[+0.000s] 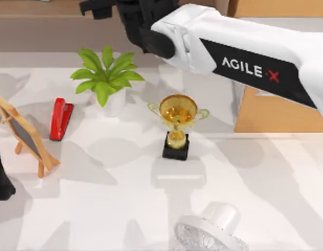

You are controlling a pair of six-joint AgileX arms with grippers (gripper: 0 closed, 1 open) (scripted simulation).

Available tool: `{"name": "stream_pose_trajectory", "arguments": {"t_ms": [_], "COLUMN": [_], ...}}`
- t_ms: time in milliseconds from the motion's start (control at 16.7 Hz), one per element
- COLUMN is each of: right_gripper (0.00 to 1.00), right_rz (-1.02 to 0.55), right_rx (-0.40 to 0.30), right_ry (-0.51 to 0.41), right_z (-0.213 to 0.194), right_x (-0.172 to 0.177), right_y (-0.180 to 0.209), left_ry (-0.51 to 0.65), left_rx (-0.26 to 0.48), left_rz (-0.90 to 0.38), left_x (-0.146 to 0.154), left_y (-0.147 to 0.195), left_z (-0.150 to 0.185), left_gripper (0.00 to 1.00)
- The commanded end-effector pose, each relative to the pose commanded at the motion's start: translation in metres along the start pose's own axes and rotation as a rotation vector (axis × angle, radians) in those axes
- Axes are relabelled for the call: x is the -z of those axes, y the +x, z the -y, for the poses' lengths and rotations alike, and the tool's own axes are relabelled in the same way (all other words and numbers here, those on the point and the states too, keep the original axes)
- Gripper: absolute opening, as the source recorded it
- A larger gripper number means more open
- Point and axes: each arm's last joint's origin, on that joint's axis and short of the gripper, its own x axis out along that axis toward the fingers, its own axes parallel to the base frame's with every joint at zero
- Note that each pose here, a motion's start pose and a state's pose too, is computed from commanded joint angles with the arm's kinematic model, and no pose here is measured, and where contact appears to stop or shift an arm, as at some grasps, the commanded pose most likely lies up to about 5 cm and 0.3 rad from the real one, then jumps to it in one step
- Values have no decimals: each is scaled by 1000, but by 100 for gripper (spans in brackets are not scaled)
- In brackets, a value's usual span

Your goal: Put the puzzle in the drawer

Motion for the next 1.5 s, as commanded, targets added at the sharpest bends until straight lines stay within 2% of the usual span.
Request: {"name": "stream_pose_trajectory", "arguments": {"t_ms": [300,600,780,1080,1260,1500], "right_gripper": [0,0,0,0,0,0], "right_rz": [-260,-565,-737,-968,-1108,-1285], "right_rx": [-109,-146,-116,0,50,63], "right_ry": [-58,-58,-17,108,174,220], "right_z": [41,99,143,228,267,288], "right_x": [-31,-45,-45,-27,5,58], "right_y": [-31,-52,-53,-28,-3,25], "left_ry": [0,0,0,0,0,0], "left_rx": [0,0,0,0,0,0], "left_rz": [0,0,0,0,0,0], "left_x": [0,0,0,0,0,0], "left_y": [0,0,0,0,0,0], "left_z": [0,0,0,0,0,0], "left_gripper": [100,100,100,100,100,100]}}
